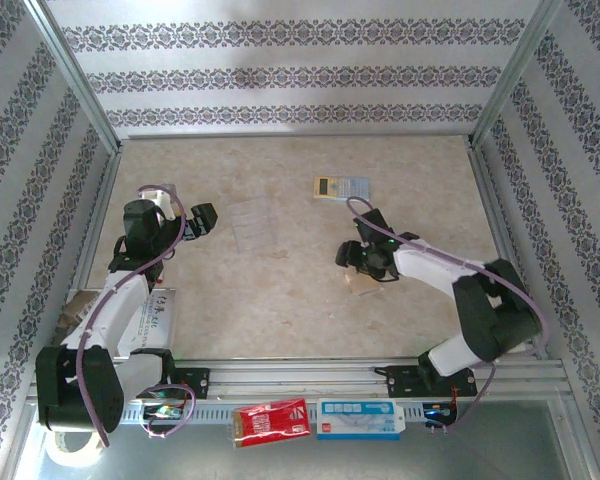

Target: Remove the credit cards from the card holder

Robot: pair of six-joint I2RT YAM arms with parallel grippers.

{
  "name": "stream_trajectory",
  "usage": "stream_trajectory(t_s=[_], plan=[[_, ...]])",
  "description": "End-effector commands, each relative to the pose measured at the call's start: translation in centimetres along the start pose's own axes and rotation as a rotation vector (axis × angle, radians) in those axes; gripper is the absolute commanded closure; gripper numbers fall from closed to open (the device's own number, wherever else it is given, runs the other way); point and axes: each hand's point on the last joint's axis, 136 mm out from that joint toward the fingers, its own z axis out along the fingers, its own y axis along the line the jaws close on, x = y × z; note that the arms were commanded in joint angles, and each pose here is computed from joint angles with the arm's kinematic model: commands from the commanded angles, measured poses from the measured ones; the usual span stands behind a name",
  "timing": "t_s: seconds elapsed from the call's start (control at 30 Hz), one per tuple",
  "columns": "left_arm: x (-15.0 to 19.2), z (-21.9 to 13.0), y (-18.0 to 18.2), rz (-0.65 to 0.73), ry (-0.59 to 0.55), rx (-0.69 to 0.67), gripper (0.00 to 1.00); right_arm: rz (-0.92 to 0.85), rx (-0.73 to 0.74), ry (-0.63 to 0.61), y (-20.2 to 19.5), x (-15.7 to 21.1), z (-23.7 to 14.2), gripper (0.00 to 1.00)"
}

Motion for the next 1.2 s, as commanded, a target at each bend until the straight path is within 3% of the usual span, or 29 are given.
stream_trajectory(t_s=[0.0, 0.1, 0.23, 0.47, 0.7, 1.17], plan=[[-0.8, 0.0, -1.3, -0.006, 0.016, 0.042, 0.00, -0.051, -0.053, 0.039, 3.2, 0.6, 2.6, 0.32], [-0.4, 0.3, -1.5, -0.024, 0.042, 0.039, 0.01, -0.101, -0.119, 0.083, 6.0, 1.1, 4.4, 0.40], [0.6, 0.7, -2.1, -0.033, 0.112, 0.044, 0.05, -0.168, -0.145, 0.127, 7.1, 2.9, 5.3, 0.44], [2.1, 2.2, -4.0, -0.061, 0.196, 0.082, 0.09, -0.219, -0.287, -0.003, 11.4, -0.3, -1.1, 0.44], [3.9, 5.3, -7.1, -0.029, 0.245, 0.100, 0.24, -0.016, -0.295, 0.052, 9.5, 3.1, -0.6, 0.56], [11.7, 11.2, -17.2, 0.011, 0.489, 0.329, 0.60, 0.007, -0.207, 0.109, 6.1, 4.5, 1.4, 0.81]])
